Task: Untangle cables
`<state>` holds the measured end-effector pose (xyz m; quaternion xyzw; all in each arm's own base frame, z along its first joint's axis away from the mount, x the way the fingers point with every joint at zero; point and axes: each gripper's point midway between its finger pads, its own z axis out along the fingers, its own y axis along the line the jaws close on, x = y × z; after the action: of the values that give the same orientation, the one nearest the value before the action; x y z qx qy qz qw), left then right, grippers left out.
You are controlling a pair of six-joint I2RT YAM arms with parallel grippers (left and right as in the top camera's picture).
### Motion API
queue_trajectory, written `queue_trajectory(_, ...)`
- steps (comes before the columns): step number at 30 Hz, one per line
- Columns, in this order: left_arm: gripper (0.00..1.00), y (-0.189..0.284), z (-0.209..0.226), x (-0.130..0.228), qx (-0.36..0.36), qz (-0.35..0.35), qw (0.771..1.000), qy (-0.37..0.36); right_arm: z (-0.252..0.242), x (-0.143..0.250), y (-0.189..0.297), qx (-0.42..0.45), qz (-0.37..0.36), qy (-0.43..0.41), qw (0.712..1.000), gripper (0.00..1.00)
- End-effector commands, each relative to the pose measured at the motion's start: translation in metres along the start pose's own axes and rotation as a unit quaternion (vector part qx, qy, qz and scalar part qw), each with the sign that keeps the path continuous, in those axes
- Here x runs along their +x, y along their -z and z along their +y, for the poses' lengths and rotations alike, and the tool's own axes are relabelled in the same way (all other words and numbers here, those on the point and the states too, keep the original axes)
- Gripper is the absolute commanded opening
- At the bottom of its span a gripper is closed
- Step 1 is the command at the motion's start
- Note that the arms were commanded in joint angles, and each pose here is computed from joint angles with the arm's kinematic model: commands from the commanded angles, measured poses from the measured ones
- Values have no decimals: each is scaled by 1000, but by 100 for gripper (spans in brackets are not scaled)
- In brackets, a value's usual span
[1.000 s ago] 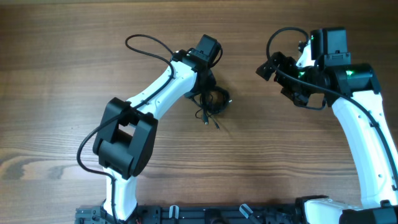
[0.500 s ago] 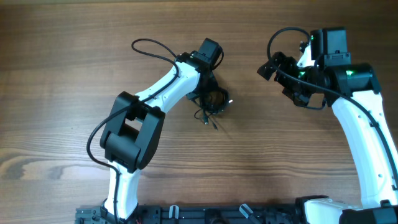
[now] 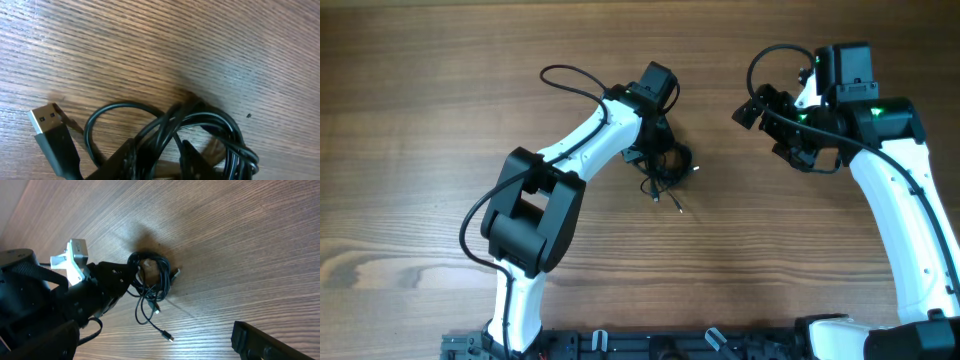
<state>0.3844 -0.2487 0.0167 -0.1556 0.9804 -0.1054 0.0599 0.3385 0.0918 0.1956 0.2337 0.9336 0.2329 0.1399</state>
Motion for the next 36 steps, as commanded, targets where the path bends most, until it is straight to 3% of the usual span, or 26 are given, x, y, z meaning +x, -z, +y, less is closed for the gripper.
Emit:
queue_trajectory(1, 23, -2, -2, 2, 1, 5, 1000, -20, -1, 4, -7, 6, 12, -5, 1000, 100)
queue_trajectory(6, 4, -2, -2, 2, 2, 5, 1000, -20, -3, 9, -7, 11, 20, 6, 1000, 100)
queue_trajectory(11, 4, 16, -12, 1, 26, -2, 999, -23, -4, 12, -7, 14, 26, 11, 999, 100)
queue_trajectory(20, 4, 117, -59, 16, 172, -1, 983, -59, -2, 14, -7, 6, 32, 45, 998, 100)
queue_trajectory(28, 4, 169, -75, 35, 246, 17, 966, -79, -1, 15, -7, 4, 33, 50, 998, 99)
queue_trajectory(32, 4, 181, -83, 49, 279, 47, 955, -88, 1, 17, -7, -3, 40, 58, 998, 78)
queue_trajectory(36, 4, 187, -89, 60, 303, 77, 945, -95, 1, 18, -7, -4, 42, 58, 997, 68)
